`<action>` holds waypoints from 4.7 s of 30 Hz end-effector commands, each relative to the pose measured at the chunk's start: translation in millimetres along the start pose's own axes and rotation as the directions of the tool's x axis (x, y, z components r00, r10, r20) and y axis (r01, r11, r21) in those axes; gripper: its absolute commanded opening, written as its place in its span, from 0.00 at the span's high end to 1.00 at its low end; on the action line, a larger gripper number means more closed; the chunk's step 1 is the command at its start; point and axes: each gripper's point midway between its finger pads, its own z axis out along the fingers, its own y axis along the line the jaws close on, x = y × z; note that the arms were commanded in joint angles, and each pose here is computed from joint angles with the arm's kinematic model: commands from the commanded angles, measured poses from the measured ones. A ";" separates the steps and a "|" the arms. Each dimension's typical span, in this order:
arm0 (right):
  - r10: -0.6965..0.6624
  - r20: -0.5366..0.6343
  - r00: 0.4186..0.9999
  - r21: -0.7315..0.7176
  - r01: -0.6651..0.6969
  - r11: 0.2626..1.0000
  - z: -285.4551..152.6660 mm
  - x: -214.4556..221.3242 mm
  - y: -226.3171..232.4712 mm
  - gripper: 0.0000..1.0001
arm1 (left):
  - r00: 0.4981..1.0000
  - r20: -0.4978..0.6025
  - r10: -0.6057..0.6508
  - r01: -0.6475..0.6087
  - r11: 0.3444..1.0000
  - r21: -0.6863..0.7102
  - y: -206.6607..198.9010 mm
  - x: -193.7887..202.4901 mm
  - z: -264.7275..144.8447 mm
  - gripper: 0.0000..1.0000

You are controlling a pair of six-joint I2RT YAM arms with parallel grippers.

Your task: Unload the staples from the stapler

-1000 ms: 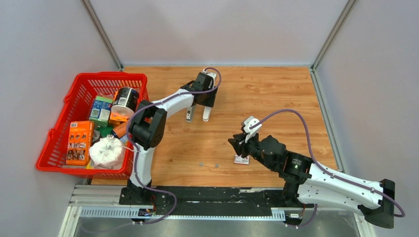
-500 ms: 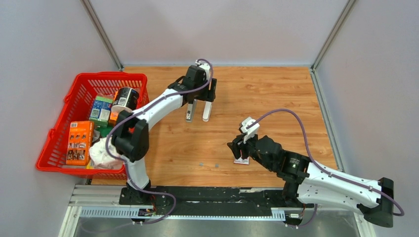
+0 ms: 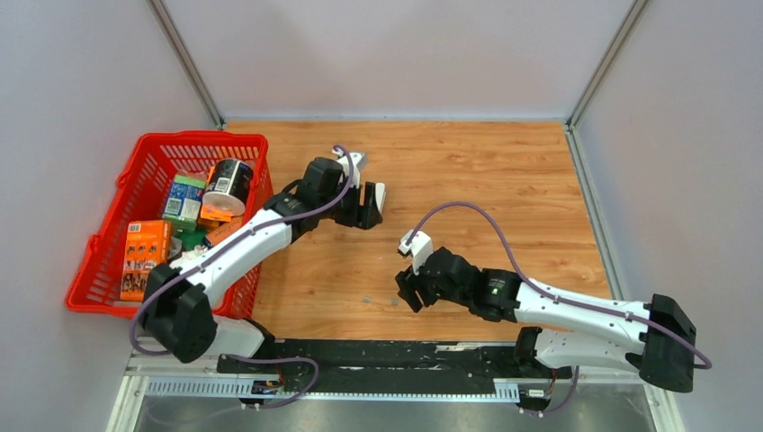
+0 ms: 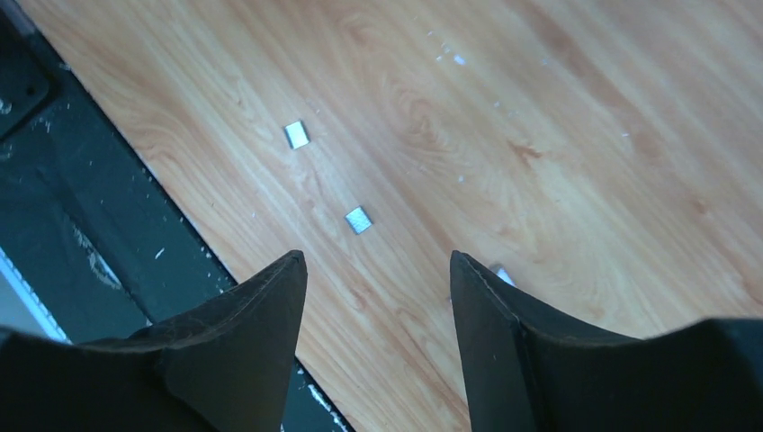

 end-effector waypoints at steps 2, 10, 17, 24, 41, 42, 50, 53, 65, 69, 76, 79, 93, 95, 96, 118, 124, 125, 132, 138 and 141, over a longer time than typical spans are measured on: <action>-0.050 -0.056 0.997 -0.142 0.042 0.989 8.3 1.2 30.2 0.36 | 1.000 -0.012 -0.001 0.002 0.995 0.095 -26.9 20.2 -45.4 0.27; -0.264 -0.183 0.947 -0.166 0.235 0.958 37.0 24.2 40.5 0.27 | 0.998 0.002 0.062 -0.062 0.993 0.100 -27.0 38.4 -93.3 0.27; -0.485 -0.223 0.845 -0.276 0.423 0.863 52.3 37.8 48.6 0.22 | 0.995 0.023 0.097 -0.099 0.989 0.110 -27.1 45.4 -108.9 0.27; -0.619 -0.207 0.757 -0.316 0.547 0.775 55.6 52.3 37.3 0.21 | 0.996 0.017 0.089 -0.090 0.980 0.175 -36.4 54.8 -113.0 0.27; -0.574 -0.223 0.788 -0.383 0.471 0.795 70.9 62.6 23.9 0.25 | 0.996 0.017 0.091 -0.092 0.964 0.250 -48.0 63.0 -122.1 0.27; -0.578 -0.225 0.784 -0.384 0.474 0.792 72.2 63.2 23.2 0.26 | 0.996 0.021 0.091 -0.093 0.961 0.259 -49.6 62.6 -122.4 0.27; -0.587 -0.220 0.779 -0.395 0.479 0.784 79.9 64.1 20.0 0.29 | 0.996 0.029 0.086 -0.090 0.963 0.253 -47.7 65.5 -125.1 0.27; -0.590 -0.196 0.783 -0.385 0.492 0.781 82.7 59.1 20.5 0.31 | 0.995 0.042 0.086 -0.094 0.966 0.241 -45.7 65.3 -127.8 0.27; -0.569 -0.210 0.795 -0.412 0.456 0.789 89.7 69.5 18.6 0.41 | 0.995 0.042 0.095 -0.101 0.972 0.213 -40.3 67.3 -129.6 0.27; -0.567 -0.224 0.793 -0.398 0.456 0.796 90.8 73.1 11.5 0.41 | 0.994 0.043 0.096 -0.103 0.974 0.201 -38.4 66.8 -130.4 0.27; -0.564 -0.239 0.790 -0.401 0.449 0.799 94.0 78.4 10.1 0.45 | 0.994 0.043 0.097 -0.103 0.976 0.190 -36.2 66.2 -130.0 0.27; -0.565 -0.248 0.787 -0.408 0.444 0.798 94.3 81.7 10.5 0.46 | 0.994 0.044 0.096 -0.103 0.976 0.191 -36.3 65.9 -130.3 0.27; -0.529 -0.277 0.802 -0.422 0.393 0.817 93.2 89.9 13.6 0.60 | 0.995 0.036 0.095 -0.100 0.977 0.186 -33.8 67.4 -130.6 0.27; -0.517 -0.281 0.809 -0.412 0.384 0.826 92.2 88.9 12.9 0.60 | 0.995 0.037 0.094 -0.099 0.978 0.185 -33.4 67.2 -130.6 0.27; -0.512 -0.279 0.812 -0.404 0.384 0.830 91.7 86.5 12.5 0.60 | 0.995 0.039 0.095 -0.100 0.978 0.185 -33.6 66.7 -130.9 0.27; -0.468 -0.361 0.806 -0.338 0.355 0.872 81.9 82.4 2.0 0.60 | 0.995 0.042 0.095 -0.101 0.978 0.183 -33.0 66.3 -131.6 0.27; -0.465 -0.369 0.804 -0.352 0.343 0.871 81.9 84.2 4.5 0.68 | 0.995 0.041 0.094 -0.100 0.978 0.183 -32.8 66.9 -131.3 0.27; -0.466 -0.371 0.804 -0.351 0.343 0.871 82.0 84.3 4.3 0.69 | 0.995 0.040 0.095 -0.100 0.978 0.184 -33.0 67.1 -131.7 0.27; -0.460 -0.383 0.801 -0.362 0.327 0.873 85.8 88.9 8.0 0.73 | 0.995 0.040 0.093 -0.099 0.978 0.186 -33.2 67.4 -131.5 0.27; -0.471 -0.368 0.802 -0.379 0.333 0.863 87.6 85.1 14.7 0.77 | 0.995 0.037 0.092 -0.097 0.978 0.186 -32.8 67.4 -130.5 0.27; -0.471 -0.370 0.801 -0.382 0.331 0.863 86.7 83.6 16.1 0.82 | 0.995 0.039 0.091 -0.097 0.978 0.185 -32.6 67.1 -130.8 0.27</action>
